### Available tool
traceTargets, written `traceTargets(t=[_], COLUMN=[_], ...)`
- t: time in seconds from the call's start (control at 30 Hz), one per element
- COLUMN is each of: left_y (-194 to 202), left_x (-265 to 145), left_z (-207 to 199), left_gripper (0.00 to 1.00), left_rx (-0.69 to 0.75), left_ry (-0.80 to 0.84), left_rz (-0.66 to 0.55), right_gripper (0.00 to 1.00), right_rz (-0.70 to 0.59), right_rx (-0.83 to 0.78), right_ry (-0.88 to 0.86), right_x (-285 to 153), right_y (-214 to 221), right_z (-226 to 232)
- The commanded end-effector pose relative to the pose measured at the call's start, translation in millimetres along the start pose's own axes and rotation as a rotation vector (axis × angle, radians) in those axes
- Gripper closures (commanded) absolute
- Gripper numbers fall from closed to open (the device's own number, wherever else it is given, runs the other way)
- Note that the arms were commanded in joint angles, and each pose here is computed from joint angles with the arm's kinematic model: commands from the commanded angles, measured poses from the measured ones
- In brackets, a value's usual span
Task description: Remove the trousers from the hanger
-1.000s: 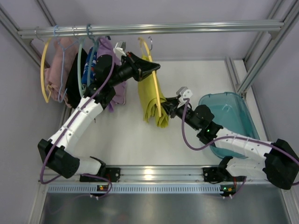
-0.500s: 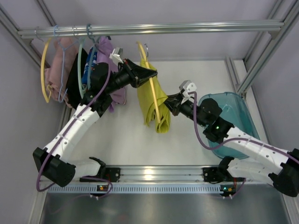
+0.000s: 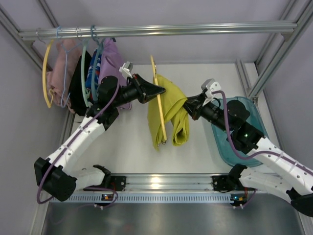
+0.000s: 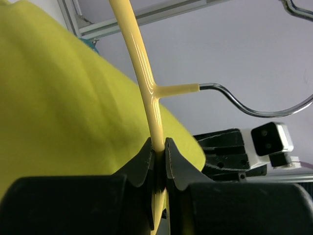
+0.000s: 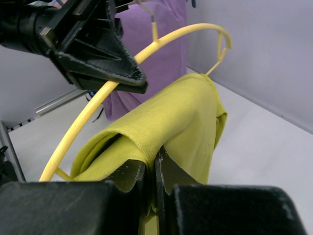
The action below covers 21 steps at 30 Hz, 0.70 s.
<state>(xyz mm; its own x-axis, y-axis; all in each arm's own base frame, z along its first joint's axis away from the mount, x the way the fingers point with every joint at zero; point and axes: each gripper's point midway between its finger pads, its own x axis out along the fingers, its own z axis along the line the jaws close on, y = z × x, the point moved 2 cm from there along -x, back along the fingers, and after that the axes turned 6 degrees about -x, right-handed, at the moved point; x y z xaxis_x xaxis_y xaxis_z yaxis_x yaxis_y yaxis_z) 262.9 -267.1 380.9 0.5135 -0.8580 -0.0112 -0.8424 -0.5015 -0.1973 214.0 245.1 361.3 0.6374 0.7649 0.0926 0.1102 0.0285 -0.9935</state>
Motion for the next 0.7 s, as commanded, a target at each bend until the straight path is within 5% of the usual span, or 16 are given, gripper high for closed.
traceTargets(t=[0.0,0.67], left_y=[-4.7,3.0], left_x=[-6.8,-2.7], left_z=[6.5,67.1], left_gripper=[1.0,1.0], left_rx=[0.122,0.082], left_ry=[0.019,-0.121], left_rz=[-0.045,-0.017], right_gripper=[1.0,1.0], right_rz=[-0.385,-0.614], right_rx=[-0.04,-0.002], right_ry=[0.127,0.293], right_x=[-36.8,-102.4], right_y=[-131.0,-239.6], right_z=[-30.4,-67.2])
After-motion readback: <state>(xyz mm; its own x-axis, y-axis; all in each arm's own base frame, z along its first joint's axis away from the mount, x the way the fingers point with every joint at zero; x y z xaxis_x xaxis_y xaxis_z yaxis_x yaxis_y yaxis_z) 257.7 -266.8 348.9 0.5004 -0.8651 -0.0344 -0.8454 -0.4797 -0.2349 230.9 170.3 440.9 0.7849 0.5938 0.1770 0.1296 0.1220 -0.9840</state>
